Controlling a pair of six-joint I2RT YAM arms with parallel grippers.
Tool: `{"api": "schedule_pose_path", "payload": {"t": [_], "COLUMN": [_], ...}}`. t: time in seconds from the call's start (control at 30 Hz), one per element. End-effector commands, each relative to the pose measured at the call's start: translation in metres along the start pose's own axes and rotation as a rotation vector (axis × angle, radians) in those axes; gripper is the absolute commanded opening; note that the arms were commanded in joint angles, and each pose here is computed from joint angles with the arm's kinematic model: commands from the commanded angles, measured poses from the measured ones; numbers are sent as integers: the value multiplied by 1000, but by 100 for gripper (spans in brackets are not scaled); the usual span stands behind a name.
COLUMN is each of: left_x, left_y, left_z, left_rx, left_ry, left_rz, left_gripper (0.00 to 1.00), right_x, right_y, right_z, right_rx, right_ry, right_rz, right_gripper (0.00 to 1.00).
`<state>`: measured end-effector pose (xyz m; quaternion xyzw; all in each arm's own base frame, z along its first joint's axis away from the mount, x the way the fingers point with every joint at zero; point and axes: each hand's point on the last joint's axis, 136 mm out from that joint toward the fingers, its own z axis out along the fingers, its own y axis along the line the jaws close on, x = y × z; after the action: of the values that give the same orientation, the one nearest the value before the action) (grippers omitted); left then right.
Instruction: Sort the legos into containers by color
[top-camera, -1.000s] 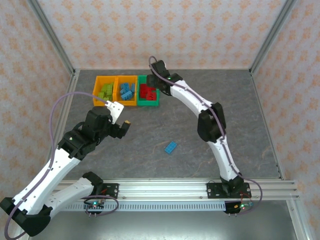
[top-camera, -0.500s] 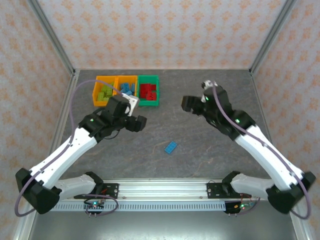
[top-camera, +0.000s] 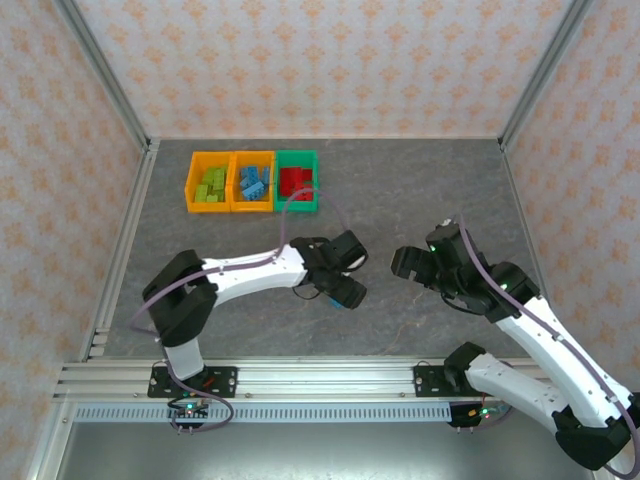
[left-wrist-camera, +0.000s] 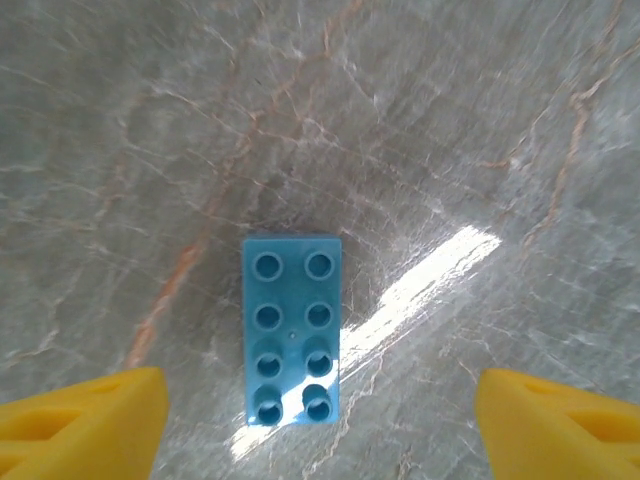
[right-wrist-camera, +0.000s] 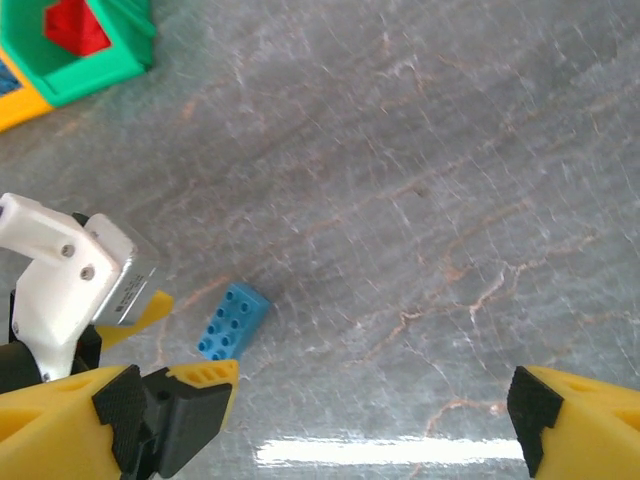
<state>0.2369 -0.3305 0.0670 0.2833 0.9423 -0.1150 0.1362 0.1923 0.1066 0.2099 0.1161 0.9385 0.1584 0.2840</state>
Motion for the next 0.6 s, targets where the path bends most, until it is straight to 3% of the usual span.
{"api": "schedule_pose_path", "payload": {"t": [0.0, 0.23, 0.33, 0.37, 0.47, 0.57], "left_x": [4, 15, 20, 20, 18, 5], "left_y": [9, 4, 9, 11, 14, 17], "left_z": [9, 35, 43, 43, 37, 13], "left_rx": [-59, -73, -100, -109, -134, -143], "left_ry": [41, 100, 113, 116, 102, 16], "left_rz": [-2, 28, 25, 28, 37, 34], "left_gripper": [77, 59, 43, 35, 26, 22], "right_x": [4, -1, 0, -1, -5, -6], "right_y": [-8, 1, 1, 0, -1, 8], "right_z": [3, 10, 13, 14, 14, 15], "right_rx": [28, 22, 30, 34, 41, 0], "right_ry": [1, 8, 15, 9, -10, -10], "right_rz": [31, 11, 8, 12, 19, 19], "right_gripper": [95, 95, 95, 95, 95, 95]}}
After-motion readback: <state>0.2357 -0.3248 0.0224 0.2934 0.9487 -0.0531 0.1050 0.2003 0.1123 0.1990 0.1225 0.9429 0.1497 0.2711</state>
